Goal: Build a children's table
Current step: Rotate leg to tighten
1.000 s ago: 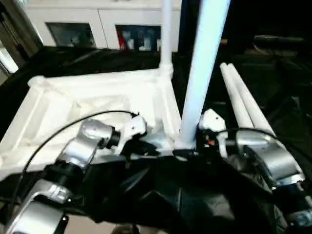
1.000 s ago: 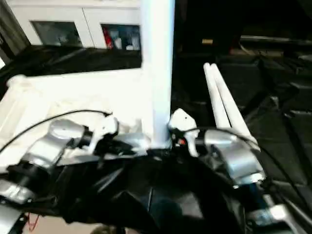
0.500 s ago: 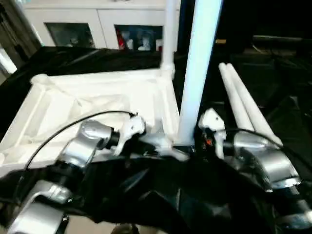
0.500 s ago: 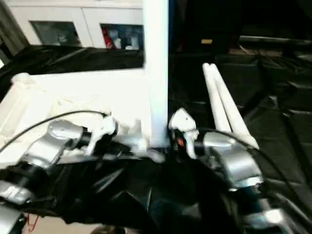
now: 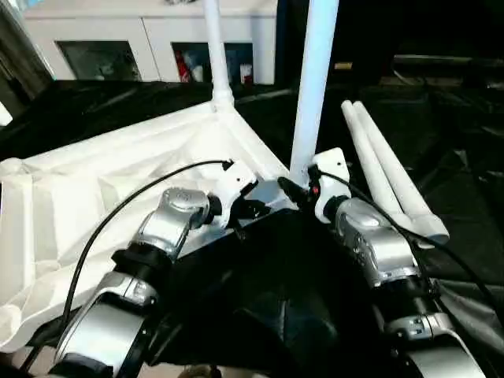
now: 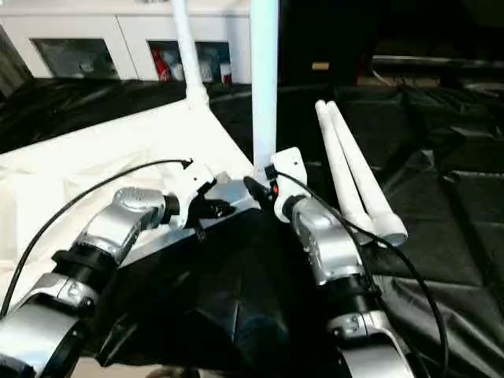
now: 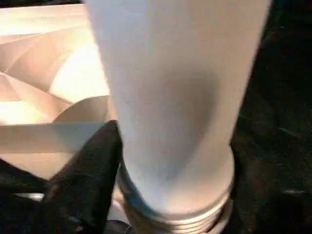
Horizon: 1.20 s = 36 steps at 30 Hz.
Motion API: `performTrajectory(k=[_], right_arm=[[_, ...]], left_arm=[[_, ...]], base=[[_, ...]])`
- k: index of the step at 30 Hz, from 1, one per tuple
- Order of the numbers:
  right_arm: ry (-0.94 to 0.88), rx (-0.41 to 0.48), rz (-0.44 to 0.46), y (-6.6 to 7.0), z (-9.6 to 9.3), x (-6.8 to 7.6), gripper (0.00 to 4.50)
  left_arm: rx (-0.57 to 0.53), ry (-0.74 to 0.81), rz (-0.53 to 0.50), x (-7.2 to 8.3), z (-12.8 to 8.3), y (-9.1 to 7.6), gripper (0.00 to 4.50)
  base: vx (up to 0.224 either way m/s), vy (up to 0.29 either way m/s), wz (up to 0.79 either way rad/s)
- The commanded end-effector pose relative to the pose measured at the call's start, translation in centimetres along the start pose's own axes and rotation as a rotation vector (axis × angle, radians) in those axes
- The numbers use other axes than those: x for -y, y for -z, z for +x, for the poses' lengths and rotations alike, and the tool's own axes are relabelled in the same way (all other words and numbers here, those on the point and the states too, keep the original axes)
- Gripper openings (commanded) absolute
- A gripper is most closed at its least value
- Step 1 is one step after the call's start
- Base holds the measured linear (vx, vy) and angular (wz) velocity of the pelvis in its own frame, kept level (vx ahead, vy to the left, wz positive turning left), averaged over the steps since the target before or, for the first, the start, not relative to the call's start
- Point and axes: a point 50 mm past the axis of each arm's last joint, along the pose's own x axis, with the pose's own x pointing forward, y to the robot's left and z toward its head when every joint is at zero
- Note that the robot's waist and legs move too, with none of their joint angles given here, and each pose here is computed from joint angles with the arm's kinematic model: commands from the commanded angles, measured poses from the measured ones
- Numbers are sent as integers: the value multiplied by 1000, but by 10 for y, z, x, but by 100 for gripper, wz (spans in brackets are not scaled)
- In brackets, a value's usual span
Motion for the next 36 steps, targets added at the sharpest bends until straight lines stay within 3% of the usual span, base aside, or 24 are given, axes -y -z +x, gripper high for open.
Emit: performTrajectory(k=[1, 9, 10, 18, 22, 31, 33, 36], right_arm=[[-270, -38, -18, 8, 9, -49, 361], [-521, -58, -198, 3, -28, -23, 375], [-597, -83, -229, 2, -40, -16, 375], [-734, -161, -285, 0, -64, -2, 375], [-733, -164, -280, -2, -65, 1, 330], [-774, -166, -232, 4, -64, -12, 276], [-739, -157, -210, 7, -61, -14, 275], [-539, -127, -173, 12, -44, -13, 274]], left_arm=[[121, 82, 103, 13, 6, -30, 0], [100, 267, 185, 18, -17, -13, 0], [98, 325, 213, 20, -24, -10, 0], [41, 434, 243, 22, -39, 0, 0], [33, 438, 247, 20, -42, 1, 0], [27, 428, 243, 20, -41, 1, 0], [28, 389, 226, 17, -39, 1, 0], [50, 226, 166, 6, -30, -6, 0]], base=[[0, 0, 0], [0, 0, 0], [0, 0, 0], [0, 0, 0], [0, 0, 0], [0, 0, 0], [0, 0, 0], [0, 0, 0]])
